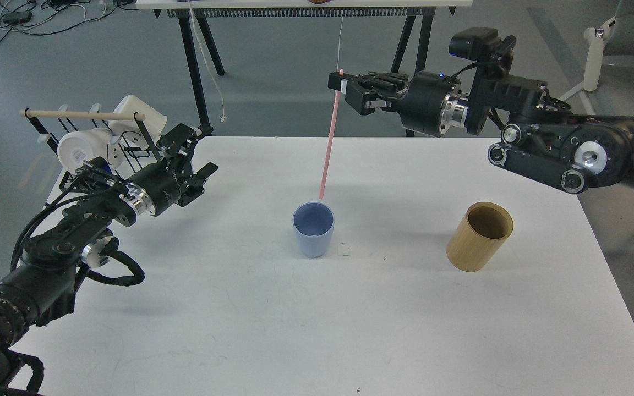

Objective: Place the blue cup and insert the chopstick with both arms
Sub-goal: 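Pull the pink straw out and carry it above the blue cup, then lower the straw into the blue cup and open the right gripper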

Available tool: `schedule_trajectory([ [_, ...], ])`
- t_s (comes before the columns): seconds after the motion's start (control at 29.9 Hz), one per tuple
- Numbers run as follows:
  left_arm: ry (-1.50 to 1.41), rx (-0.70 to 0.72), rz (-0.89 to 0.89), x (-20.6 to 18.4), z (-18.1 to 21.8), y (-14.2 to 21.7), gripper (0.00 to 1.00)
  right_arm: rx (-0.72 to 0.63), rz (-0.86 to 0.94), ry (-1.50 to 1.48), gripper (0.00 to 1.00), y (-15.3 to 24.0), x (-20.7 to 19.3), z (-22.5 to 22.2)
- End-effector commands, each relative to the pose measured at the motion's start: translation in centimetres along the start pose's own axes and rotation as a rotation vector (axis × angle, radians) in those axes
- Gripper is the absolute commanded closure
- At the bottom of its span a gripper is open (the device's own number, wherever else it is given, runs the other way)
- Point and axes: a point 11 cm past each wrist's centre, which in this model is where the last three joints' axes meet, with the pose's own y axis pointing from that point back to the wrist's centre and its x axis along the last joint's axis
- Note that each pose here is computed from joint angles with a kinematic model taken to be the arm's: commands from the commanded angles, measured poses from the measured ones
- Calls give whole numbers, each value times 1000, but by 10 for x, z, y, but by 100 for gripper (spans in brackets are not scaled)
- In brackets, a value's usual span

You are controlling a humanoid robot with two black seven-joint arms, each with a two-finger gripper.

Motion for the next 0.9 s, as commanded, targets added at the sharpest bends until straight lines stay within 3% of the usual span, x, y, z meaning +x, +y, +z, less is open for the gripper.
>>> schedule_trajectory([
  [0.0,1,0,-1,-1,0,0,1,9,-36,3,100,-10,-16,-4],
  [0.5,1,2,0,0,-1,0,1,9,-83,-8,98,-20,-54,-5],
  [0.6,2,1,-1,-1,-1,0,1,12,-90,-12,87,-21,-57,-6],
  [0.7,2,1,-1,-1,-1,0,1,17,-96,-15,63,-21,-58,-8],
  [0.87,7,-6,-3,-2,1,-2,1,17,-97,-22,49,-21,-60,-8],
])
